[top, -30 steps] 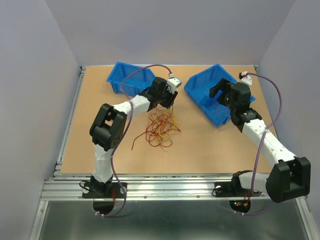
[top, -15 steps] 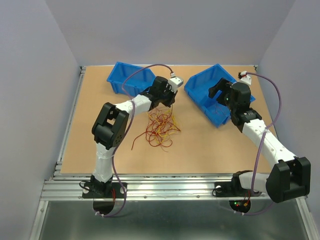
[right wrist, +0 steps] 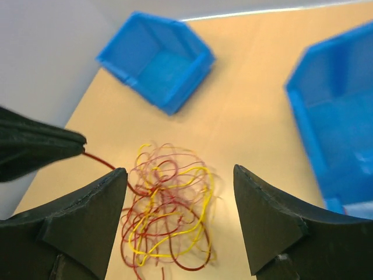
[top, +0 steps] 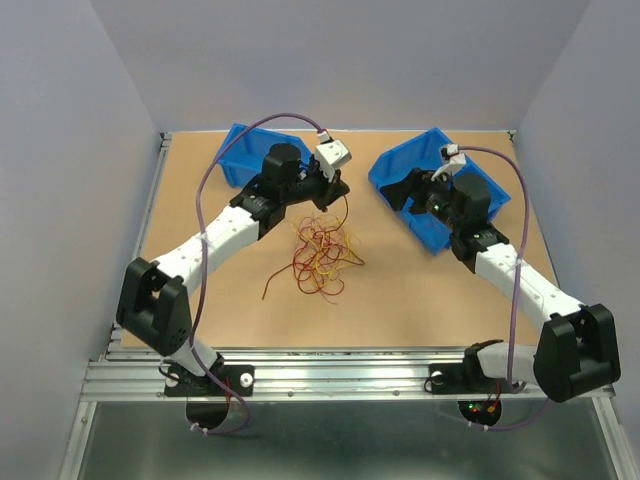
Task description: Untangle the cables
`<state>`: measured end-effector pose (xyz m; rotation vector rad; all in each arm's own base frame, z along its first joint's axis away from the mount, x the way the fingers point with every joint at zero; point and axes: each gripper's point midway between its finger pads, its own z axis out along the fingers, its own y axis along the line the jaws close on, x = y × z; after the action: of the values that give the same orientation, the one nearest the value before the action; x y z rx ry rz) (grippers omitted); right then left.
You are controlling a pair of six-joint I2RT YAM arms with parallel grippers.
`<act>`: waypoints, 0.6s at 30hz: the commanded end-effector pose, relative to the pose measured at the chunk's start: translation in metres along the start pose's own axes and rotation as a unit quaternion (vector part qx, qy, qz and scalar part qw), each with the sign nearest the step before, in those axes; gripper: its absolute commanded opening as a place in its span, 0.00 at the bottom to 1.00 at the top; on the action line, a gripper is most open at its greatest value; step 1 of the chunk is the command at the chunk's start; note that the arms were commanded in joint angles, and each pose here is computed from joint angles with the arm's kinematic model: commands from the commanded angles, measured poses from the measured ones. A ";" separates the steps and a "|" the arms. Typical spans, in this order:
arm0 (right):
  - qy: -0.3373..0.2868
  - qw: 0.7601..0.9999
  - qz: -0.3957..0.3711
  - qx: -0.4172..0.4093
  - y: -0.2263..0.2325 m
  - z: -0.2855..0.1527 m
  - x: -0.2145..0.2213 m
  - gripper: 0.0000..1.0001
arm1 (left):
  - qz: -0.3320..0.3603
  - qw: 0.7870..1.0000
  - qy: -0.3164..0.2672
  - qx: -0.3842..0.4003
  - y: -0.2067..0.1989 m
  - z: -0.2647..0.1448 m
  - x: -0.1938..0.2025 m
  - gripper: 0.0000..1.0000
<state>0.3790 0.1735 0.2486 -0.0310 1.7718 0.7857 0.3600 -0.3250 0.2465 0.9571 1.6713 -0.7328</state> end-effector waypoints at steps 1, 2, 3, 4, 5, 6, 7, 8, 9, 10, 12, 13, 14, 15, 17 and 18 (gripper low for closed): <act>-0.019 0.987 -0.086 -0.132 0.067 0.001 -0.001 0.79 | 0.033 0.998 -0.034 0.041 -0.023 -0.023 -0.017 0.00; -0.013 0.983 -0.096 -0.153 0.081 0.000 0.007 0.79 | 0.037 0.998 -0.039 0.042 -0.024 -0.026 -0.021 0.00; -0.010 0.978 -0.112 -0.174 0.090 -0.001 0.011 0.79 | 0.041 0.997 -0.050 0.046 -0.028 -0.033 -0.029 0.00; -0.013 0.974 -0.120 -0.190 0.098 -0.002 0.012 0.79 | 0.041 0.997 -0.054 0.046 -0.030 -0.036 -0.033 0.00; -0.012 0.971 -0.127 -0.204 0.105 -0.004 0.015 0.79 | 0.042 0.996 -0.061 0.046 -0.031 -0.040 -0.039 0.00; -0.007 0.967 -0.132 -0.219 0.114 -0.006 0.022 0.79 | 0.044 0.996 -0.068 0.045 -0.032 -0.044 -0.047 0.00; -0.014 0.963 -0.143 -0.228 0.119 -0.006 0.022 0.79 | 0.043 0.995 -0.085 0.040 -0.034 -0.052 -0.065 0.00; -0.018 0.961 -0.148 -0.233 0.121 -0.007 0.024 0.79 | 0.040 0.994 -0.093 0.039 -0.035 -0.056 -0.074 0.00; -0.014 0.958 -0.149 -0.243 0.125 -0.009 0.032 0.79 | 0.040 0.992 -0.114 0.045 -0.040 -0.065 -0.097 0.00; -0.018 0.957 -0.151 -0.248 0.127 -0.009 0.033 0.79 | 0.045 0.990 -0.122 0.052 -0.044 -0.069 -0.108 0.00; -0.023 0.951 -0.157 -0.265 0.136 -0.011 0.037 0.79 | 0.043 0.987 -0.133 0.075 -0.055 -0.081 -0.134 0.00; -0.025 0.948 -0.161 -0.272 0.140 -0.012 0.038 0.79 | 0.035 0.987 -0.130 0.083 -0.061 -0.085 -0.138 0.00; -0.023 0.946 -0.165 -0.279 0.145 -0.014 0.041 0.79 | 0.037 0.986 -0.139 0.087 -0.064 -0.090 -0.147 0.00; -0.026 0.946 -0.166 -0.277 0.147 -0.013 0.041 0.78 | 0.040 0.984 -0.152 0.087 -0.066 -0.098 -0.159 0.00; -0.025 0.947 -0.166 -0.275 0.149 -0.012 0.042 0.69 | 0.042 0.979 -0.178 0.088 -0.072 -0.115 -0.183 0.00; -0.024 0.947 -0.166 -0.275 0.149 -0.012 0.042 0.69 | 0.040 0.977 -0.187 0.088 -0.075 -0.122 -0.192 0.00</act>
<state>0.2976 0.2915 0.2679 -0.6238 1.5083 1.0049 0.3062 -0.3199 0.3868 0.9624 1.4222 -0.8903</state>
